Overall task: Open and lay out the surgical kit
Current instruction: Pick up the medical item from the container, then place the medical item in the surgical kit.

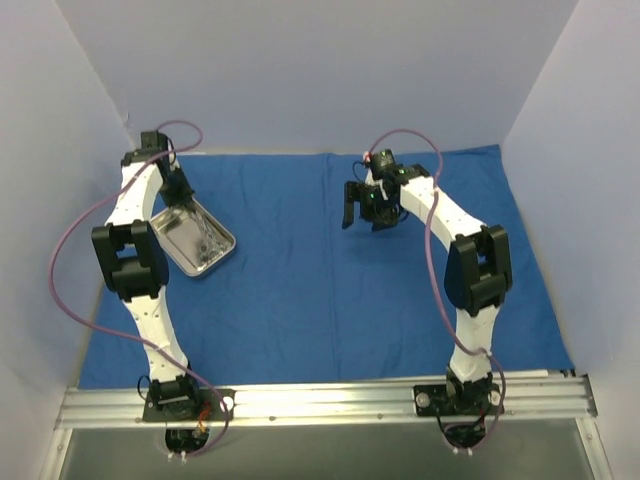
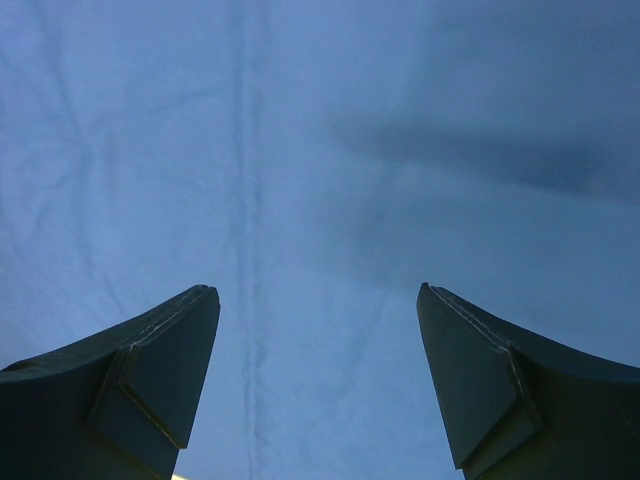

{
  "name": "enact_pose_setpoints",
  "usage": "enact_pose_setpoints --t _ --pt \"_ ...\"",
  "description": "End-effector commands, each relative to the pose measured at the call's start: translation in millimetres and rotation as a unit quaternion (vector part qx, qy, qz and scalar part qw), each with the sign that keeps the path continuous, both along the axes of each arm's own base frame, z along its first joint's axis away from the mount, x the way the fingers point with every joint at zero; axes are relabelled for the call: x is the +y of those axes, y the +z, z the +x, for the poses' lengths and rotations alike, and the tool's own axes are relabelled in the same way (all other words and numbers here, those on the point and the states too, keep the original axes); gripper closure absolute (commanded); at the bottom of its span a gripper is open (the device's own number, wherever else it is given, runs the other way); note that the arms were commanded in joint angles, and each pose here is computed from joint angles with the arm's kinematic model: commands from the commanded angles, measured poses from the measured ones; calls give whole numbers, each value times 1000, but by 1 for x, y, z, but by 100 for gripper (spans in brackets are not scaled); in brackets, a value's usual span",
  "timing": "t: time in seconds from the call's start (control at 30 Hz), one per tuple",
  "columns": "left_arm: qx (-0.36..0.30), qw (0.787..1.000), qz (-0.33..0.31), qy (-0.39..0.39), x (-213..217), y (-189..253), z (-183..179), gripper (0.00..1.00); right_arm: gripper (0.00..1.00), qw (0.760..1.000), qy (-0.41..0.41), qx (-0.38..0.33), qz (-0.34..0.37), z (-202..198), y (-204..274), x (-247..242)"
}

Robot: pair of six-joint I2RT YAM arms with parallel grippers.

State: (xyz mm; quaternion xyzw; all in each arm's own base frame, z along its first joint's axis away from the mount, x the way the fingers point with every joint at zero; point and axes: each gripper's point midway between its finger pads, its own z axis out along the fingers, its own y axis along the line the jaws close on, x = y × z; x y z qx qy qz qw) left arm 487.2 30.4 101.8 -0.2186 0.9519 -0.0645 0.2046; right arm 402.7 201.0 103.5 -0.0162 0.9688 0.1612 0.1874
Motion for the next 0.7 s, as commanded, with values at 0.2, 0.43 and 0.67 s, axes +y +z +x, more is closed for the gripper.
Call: enact_pose_setpoints --t 0.2,0.43,0.67 --pt "-100 995 5 -26 -20 87 6 98 21 990 95 -49 95 19 38 75" --pt "-137 985 -60 -84 -78 114 -11 98 20 944 195 -72 255 6 95 143" --pt "-163 961 -141 -171 -155 141 -48 98 16 880 269 -97 379 -27 154 171"
